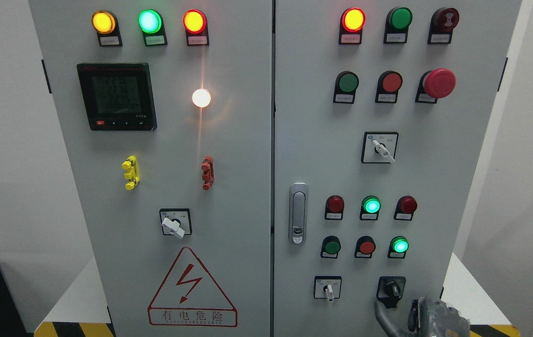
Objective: Flip black knob to close circuit
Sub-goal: 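Raise the right hand up toward the black rotary knob, then grip the black knob with the right hand and twist it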
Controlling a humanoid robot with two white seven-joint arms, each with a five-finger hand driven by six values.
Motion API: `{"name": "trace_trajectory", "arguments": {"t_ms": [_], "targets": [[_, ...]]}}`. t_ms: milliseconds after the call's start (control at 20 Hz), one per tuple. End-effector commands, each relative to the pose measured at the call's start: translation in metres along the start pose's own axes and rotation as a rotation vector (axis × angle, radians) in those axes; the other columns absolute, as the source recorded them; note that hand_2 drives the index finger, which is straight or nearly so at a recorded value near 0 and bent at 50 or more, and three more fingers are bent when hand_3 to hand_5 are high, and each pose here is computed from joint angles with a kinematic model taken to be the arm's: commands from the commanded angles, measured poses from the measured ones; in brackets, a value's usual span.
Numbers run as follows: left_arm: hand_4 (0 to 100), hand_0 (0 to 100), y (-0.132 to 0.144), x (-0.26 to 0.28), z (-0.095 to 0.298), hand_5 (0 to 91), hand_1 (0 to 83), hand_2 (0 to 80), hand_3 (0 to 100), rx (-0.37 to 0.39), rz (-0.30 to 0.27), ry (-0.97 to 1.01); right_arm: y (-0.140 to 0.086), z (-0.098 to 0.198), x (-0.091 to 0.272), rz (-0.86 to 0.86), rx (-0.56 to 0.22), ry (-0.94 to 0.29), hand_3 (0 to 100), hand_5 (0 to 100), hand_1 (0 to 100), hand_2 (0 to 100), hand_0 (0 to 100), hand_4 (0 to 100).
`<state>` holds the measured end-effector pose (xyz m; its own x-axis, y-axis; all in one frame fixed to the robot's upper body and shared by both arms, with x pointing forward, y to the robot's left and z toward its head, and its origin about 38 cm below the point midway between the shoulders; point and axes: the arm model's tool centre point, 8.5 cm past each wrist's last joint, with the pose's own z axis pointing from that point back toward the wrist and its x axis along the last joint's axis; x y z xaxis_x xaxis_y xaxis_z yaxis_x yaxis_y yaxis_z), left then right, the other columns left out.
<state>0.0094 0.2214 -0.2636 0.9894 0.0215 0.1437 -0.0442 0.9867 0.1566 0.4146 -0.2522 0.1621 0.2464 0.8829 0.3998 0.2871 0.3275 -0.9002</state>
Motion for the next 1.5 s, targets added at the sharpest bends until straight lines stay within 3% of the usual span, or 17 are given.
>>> {"name": "trace_trajectory", "arguments": {"t_ms": [0, 1450], "targets": [[0, 12, 0.000, 0.000, 0.000, 0.0, 55.6, 0.0, 0, -0.001, 0.000, 0.000, 0.003, -0.004, -0.004, 0.007, 0.006, 0.008, 100, 100, 7, 92, 0, 99], [0, 12, 0.000, 0.000, 0.000, 0.0, 55.6, 0.0, 0, -0.001, 0.000, 0.000, -0.013, -0.018, -0.030, -0.034, -0.021, 0.067, 100, 100, 8, 91, 0, 99]]}}
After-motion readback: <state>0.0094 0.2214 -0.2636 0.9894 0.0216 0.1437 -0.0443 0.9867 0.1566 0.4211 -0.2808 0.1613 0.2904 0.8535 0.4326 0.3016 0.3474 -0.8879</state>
